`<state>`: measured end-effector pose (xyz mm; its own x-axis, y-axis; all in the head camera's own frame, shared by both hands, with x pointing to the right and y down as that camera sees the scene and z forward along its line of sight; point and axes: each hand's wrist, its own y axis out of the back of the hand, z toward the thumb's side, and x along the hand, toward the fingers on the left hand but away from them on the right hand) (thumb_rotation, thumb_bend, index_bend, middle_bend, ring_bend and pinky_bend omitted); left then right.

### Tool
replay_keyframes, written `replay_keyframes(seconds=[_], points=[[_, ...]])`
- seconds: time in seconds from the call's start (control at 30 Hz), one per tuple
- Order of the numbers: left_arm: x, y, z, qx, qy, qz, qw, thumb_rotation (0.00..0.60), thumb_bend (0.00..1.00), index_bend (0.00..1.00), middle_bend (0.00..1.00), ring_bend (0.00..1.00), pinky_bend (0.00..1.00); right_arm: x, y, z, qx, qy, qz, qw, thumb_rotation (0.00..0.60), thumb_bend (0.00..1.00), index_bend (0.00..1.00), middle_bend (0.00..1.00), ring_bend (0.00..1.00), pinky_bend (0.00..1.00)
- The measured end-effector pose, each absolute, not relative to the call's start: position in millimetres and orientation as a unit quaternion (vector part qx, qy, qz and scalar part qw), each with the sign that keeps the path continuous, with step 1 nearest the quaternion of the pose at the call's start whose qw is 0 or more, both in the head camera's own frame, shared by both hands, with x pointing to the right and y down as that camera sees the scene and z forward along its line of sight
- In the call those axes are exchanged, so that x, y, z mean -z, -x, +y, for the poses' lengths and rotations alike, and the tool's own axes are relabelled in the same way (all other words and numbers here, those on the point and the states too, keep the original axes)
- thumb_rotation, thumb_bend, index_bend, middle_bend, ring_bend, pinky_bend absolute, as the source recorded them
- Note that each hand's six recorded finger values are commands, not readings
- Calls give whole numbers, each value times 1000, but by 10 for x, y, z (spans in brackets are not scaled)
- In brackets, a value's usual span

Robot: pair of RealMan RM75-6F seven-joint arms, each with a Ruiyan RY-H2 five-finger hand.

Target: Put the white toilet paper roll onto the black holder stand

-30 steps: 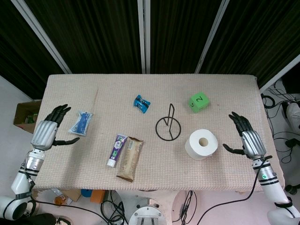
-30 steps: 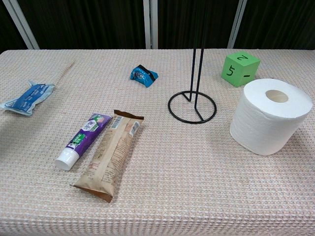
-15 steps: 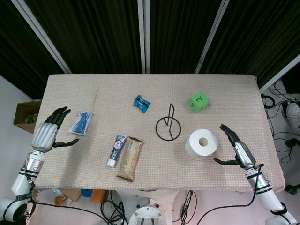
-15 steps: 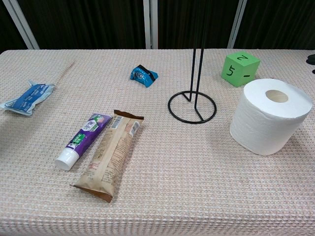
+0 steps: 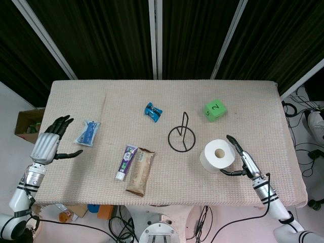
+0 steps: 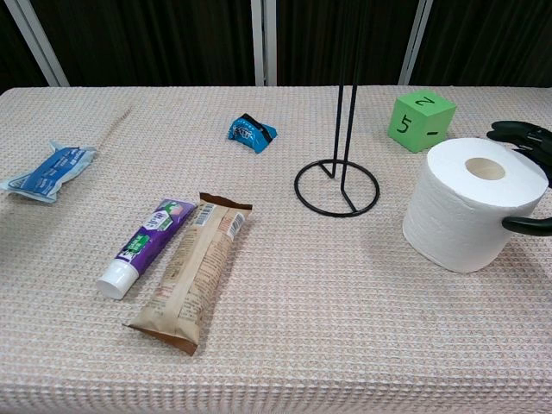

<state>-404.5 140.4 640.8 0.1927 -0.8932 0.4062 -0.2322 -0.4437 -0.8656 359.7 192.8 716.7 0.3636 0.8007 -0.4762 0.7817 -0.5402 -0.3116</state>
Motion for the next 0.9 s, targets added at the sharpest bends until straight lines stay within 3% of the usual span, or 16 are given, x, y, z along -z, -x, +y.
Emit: replay_keyframes(seconds=[0.33,0.43,0.6,0.73,0.9], points=[[-6400,4074,1408,493,692,406,337,200,0,68,21,32,209,-7260,-3466,1852,-281,836,-470,-13,600,0,0,0,0,3],[-6402,4073,1406,494,692,405,337,201,0,68,21,32,209,-7265,-3442,1855,-277,840,-466,-23,600,0,0,14,4,56],[-6416,4068,1420,495,693,403,334,204,0,68,21,32,209,-7291,-3417,1872,-283,847,-449,-40,600,0,5,125,95,159],[-6414,4079,1432,497,692,403,334,200,0,68,21,32,209,-7280,-3425,1842,-282,842,-459,-31,600,12,108,217,187,253],[-6402,4085,1436,497,691,404,335,199,0,68,21,32,209,-7241,-3441,1810,-274,834,-478,-22,600,102,232,293,263,342]])
